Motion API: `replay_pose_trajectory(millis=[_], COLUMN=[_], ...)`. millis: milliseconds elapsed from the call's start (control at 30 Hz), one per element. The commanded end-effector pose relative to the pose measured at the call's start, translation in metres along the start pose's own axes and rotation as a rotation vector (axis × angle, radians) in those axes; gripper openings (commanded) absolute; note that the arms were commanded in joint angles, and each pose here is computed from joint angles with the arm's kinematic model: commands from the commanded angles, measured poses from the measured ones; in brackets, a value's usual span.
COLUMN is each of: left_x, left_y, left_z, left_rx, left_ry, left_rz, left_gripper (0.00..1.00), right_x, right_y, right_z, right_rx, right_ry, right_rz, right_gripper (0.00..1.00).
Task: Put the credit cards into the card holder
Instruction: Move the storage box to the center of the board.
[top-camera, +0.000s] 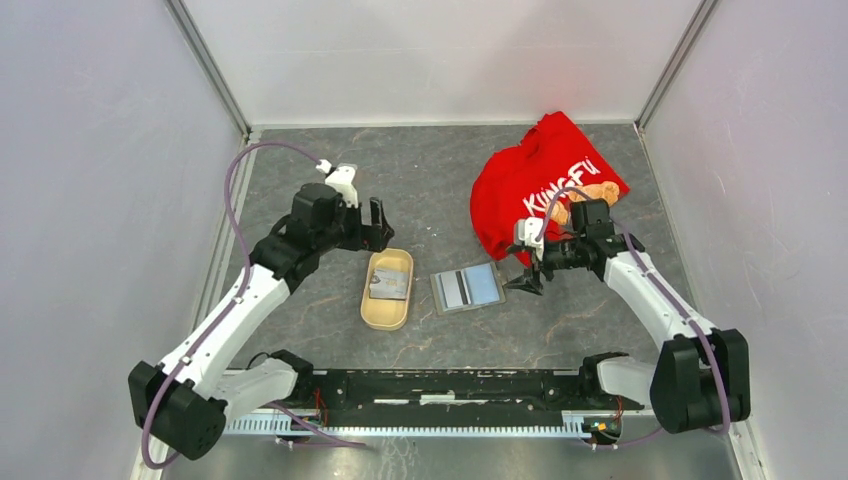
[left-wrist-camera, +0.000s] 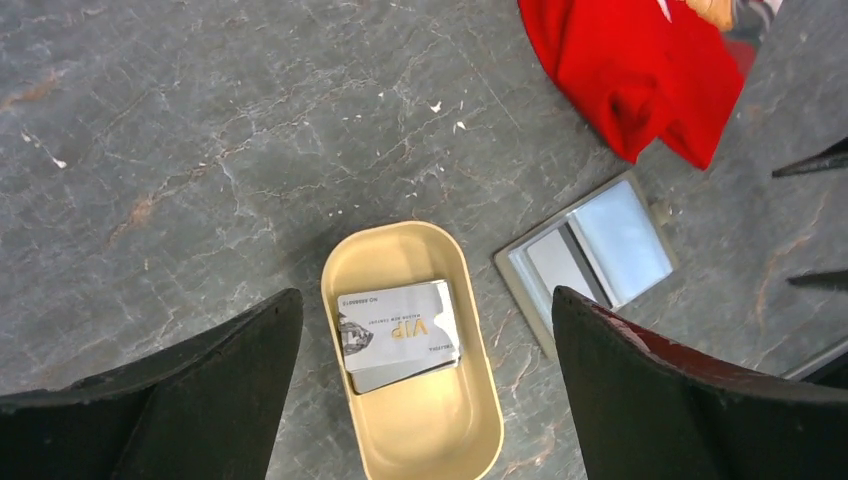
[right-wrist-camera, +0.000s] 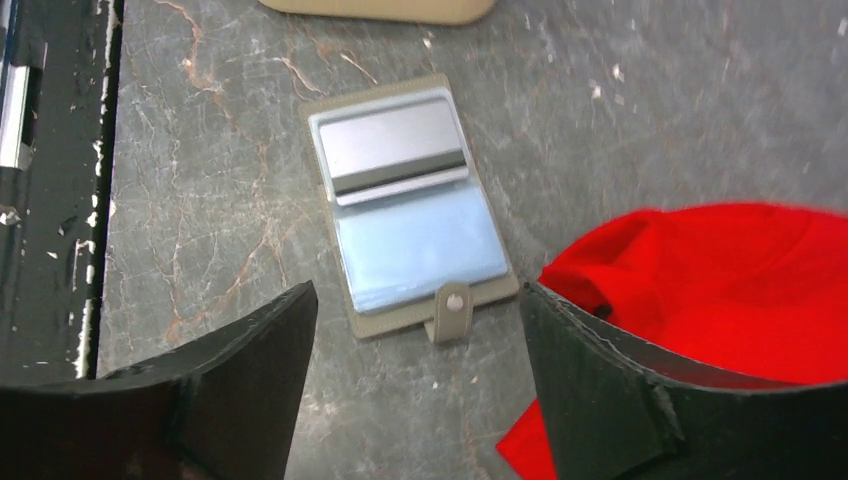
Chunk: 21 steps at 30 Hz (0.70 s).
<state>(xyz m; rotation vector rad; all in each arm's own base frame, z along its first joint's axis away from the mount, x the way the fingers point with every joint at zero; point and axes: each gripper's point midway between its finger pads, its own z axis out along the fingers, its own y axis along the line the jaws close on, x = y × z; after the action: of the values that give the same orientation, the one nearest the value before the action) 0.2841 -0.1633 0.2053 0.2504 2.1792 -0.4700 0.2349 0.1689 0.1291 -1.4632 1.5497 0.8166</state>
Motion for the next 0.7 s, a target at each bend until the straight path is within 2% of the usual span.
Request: replay_pose_trajectory(millis=[0,133,233,400,500,667], left_x=[0.037,0.086,0.096,0.111,0.122,0.135], left_y=[-0.002,0.016,0.036,0.057,0.068,0.069], left_z=[0.007,0.015,0.019,0.032,0.040,0.049], left_rx=[0.052,-0.037,-0.151,-0.270,-0.339,-0.356], left_ry=[0.075,0.182,0.219,0.319,0.357,0.381], left_rz=[-0.170,-0.257,-0.245,-0.211,-0.225,-0.275], left_gripper=[1.00,0.97,0.81,0.73,0.61,0.48], right_x=[-0.037,-0.062,-0.069,-0.044,-0.042,-0.038], right_y=[0.006,0.011,0.020,0.027,0.030,0.027], right_z=[0.006,0.023,0.034,0.038,0.037,0.034], right_rx=[-0.044,-0.082,-0.120,-0.103,-0.095,-0.088], right_ry=[-0.037,-0.025,-0.072,-0.046,-0.066,-0.072], right_rz=[-0.278,-0.348,-0.294,-0.263,-0.268,-0.236], right_gripper=[0.85,0.88,0.88,0.88,0.89,0.89])
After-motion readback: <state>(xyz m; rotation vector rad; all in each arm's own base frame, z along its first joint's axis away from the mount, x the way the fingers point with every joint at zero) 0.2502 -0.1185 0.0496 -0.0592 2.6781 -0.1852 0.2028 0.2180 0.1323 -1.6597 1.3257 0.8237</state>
